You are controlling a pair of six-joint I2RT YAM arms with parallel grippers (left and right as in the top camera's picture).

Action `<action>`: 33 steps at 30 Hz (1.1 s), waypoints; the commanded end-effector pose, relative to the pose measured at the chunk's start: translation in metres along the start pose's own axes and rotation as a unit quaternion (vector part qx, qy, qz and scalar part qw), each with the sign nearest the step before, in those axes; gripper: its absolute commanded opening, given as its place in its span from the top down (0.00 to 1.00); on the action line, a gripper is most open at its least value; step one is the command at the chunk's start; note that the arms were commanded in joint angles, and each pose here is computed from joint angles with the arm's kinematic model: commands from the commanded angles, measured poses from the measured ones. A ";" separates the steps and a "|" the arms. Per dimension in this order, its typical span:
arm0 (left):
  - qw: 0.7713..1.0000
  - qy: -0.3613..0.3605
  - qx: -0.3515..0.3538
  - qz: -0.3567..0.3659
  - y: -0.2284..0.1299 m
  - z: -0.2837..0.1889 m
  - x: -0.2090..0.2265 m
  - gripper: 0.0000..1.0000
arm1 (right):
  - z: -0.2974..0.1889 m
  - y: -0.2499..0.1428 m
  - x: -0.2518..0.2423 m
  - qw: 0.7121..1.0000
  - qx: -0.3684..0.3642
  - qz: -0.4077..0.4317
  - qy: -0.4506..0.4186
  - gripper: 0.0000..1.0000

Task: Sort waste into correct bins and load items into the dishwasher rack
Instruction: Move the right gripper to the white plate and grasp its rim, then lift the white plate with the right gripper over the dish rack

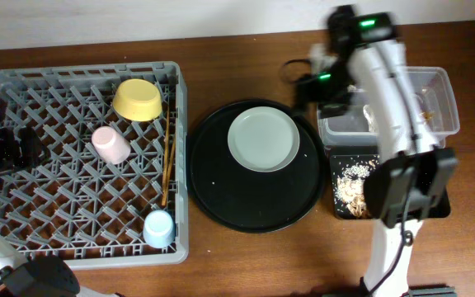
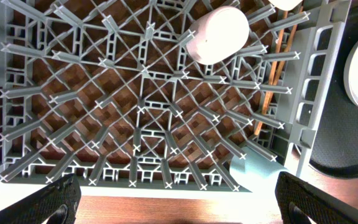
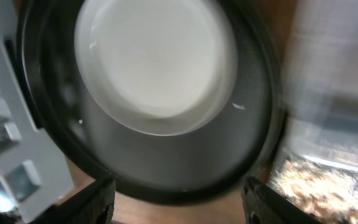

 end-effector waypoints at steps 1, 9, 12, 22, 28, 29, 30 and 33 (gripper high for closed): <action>1.000 0.001 -0.002 -0.001 0.000 -0.001 -0.001 0.01 | 0.016 -0.009 0.027 0.992 -0.072 -0.033 -0.101 0.34; 1.000 0.000 -0.002 0.000 0.000 -0.001 -0.001 0.01 | 0.093 -0.039 0.096 0.974 -0.122 -0.151 -0.115 0.24; 1.000 0.001 -0.002 0.000 0.000 -0.001 -0.001 0.01 | 0.106 -0.044 0.104 0.971 -0.131 -0.166 -0.114 0.25; 1.000 0.000 -0.002 0.000 0.000 -0.001 -0.001 0.01 | 0.172 -0.053 0.082 0.979 -0.115 -0.135 -0.098 0.48; 1.000 0.000 -0.002 -0.001 0.000 -0.001 -0.001 0.01 | 0.187 -0.059 0.073 0.980 -0.105 -0.135 -0.099 0.59; 1.000 0.000 -0.002 0.000 0.000 -0.001 -0.001 0.00 | 0.187 -0.059 0.073 0.980 -0.106 -0.135 -0.098 0.63; 1.000 0.001 -0.002 -0.001 0.000 -0.001 -0.001 0.01 | 0.187 -0.058 0.074 0.980 -0.108 -0.135 -0.096 0.71; 1.000 0.001 -0.002 0.000 0.000 -0.001 -0.001 0.01 | 0.189 -0.057 0.074 0.980 -0.113 -0.135 -0.094 0.90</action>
Point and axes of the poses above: each gripper's point midway between its finger pads, its own z axis out along the fingers, its own x axis along the line the jaws close on, y = z × x, the point moved 1 cm from there along -z, back along the fingers, and after that the axes turned 15 degrees about z, right-handed, at the moved point
